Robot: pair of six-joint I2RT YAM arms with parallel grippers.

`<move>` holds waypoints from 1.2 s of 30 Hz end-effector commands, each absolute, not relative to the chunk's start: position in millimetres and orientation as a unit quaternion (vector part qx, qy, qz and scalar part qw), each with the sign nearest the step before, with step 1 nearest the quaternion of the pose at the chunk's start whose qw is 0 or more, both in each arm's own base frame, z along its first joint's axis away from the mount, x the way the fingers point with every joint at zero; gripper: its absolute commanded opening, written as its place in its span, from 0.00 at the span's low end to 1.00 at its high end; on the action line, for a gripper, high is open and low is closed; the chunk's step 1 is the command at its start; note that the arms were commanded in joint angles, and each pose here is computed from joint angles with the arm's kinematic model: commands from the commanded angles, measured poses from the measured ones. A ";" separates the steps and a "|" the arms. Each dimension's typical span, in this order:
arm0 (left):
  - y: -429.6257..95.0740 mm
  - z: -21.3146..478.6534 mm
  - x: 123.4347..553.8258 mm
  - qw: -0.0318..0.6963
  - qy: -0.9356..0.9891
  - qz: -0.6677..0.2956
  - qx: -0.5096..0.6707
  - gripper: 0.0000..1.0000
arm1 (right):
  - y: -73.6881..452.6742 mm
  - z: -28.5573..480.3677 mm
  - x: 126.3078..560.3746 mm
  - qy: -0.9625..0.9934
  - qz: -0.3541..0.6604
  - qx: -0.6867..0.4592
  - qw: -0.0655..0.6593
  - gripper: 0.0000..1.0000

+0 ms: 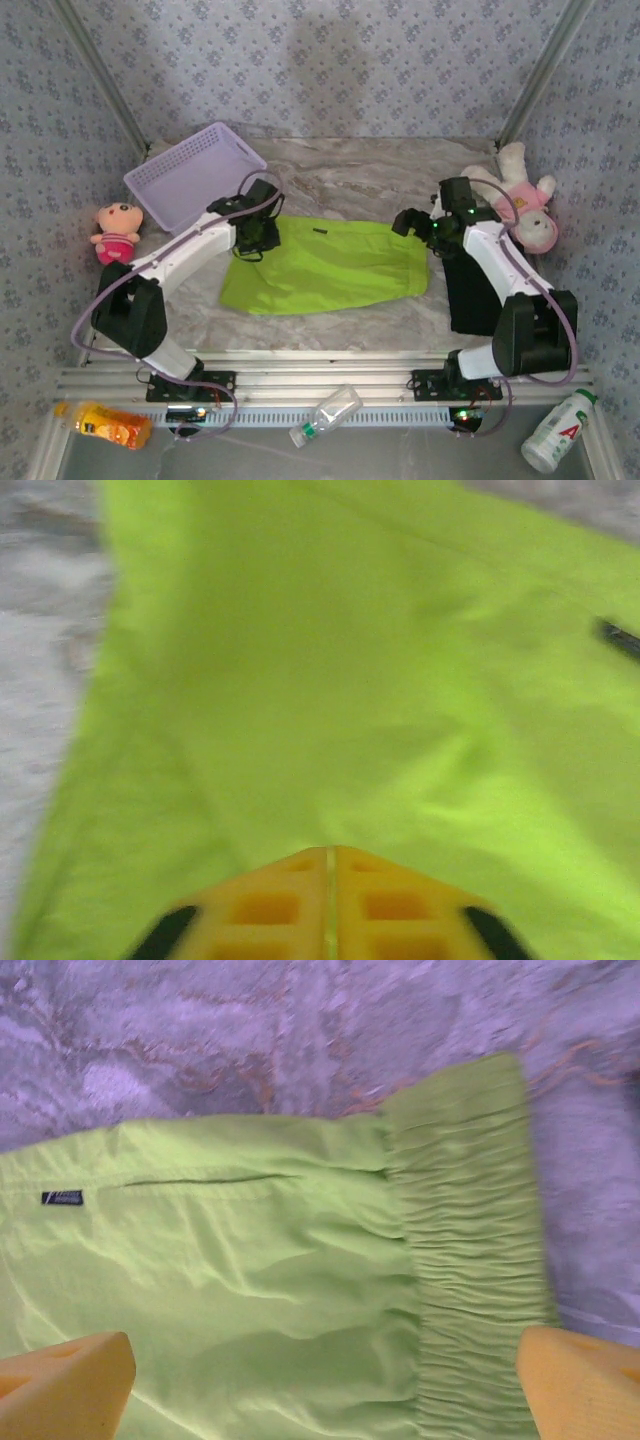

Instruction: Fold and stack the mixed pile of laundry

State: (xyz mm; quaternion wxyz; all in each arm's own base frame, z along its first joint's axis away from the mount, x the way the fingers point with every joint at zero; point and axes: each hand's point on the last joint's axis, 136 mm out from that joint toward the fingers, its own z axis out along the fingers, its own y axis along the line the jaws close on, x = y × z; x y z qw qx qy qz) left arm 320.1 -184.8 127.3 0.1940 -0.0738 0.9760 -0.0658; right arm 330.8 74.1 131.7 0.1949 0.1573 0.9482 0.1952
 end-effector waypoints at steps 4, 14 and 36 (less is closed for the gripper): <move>-257.4 89.0 318.4 0.139 0.986 -0.096 -0.011 0.00 | 56.1 94.5 293.3 0.950 0.191 0.206 0.139 1.00; -282.6 40.6 301.9 0.080 0.995 -0.060 0.024 0.00 | 76.3 59.6 259.8 0.898 0.235 0.359 0.095 1.00; -266.2 19.5 292.3 0.075 0.996 -0.034 0.019 0.00 | 73.6 19.3 308.3 0.826 0.230 0.495 0.142 0.54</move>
